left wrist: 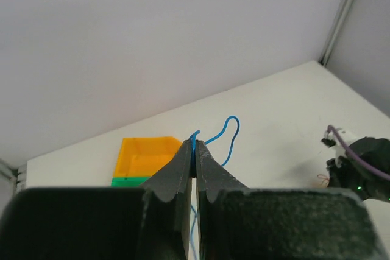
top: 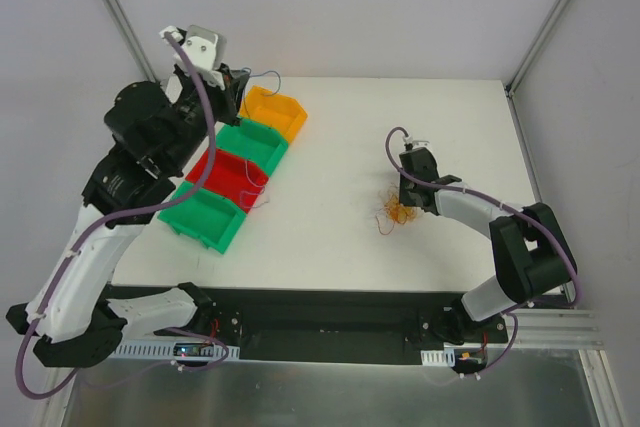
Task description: Untangle the cables
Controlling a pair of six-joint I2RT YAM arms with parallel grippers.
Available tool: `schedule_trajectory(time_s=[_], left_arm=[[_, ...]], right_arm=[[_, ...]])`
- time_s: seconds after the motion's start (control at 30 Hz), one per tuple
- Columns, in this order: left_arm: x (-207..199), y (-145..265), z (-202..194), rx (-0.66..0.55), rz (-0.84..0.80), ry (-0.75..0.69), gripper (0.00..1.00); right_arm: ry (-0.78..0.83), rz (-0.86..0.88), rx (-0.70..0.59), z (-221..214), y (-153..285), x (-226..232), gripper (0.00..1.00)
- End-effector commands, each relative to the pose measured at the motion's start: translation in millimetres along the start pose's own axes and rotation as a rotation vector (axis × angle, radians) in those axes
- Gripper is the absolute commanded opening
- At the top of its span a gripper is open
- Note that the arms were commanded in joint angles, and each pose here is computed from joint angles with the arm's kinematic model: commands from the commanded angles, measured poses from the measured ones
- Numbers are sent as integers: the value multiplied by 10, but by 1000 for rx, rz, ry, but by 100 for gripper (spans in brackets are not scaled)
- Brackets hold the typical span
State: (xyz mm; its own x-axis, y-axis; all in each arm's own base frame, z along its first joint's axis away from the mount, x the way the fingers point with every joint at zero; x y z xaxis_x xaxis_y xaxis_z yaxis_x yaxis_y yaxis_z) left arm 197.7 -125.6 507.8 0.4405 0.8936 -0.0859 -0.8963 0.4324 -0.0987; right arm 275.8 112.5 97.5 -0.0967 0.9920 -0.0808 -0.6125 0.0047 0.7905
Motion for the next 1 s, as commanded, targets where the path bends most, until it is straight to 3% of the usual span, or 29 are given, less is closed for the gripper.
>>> schedule_trajectory(time_s=[0.0,0.23,0.67,0.97], left_arm=[[110,-48,20,-20,102,-57,0],[221,-517,-47,33,210,-118,0],[825,-1579,-130,-14,185,123,0],[915,-1817,-103,-59,169,97,0]], right_arm=[[-32,15,-46,59,70,-11,1],[-27,25,-47,63,62,-5,1],[-29,46,-70,76,79,7,1],[-30,50,-81,87,111,-2,1]])
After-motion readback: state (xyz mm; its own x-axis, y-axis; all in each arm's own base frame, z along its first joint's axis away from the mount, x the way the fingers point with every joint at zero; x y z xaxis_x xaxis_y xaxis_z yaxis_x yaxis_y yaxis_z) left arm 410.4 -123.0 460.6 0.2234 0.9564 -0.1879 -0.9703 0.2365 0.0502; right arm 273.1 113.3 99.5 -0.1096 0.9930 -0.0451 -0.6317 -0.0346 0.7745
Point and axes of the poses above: each gripper's point midway between its finger pads, its own y axis back along the fingers, its own x axis along the line the jaws close on, z = x × y, the point moved 8 cm from there along y, back along the fingers, and after that the axes turned 7 degrees about y, right-handed, at the moved point
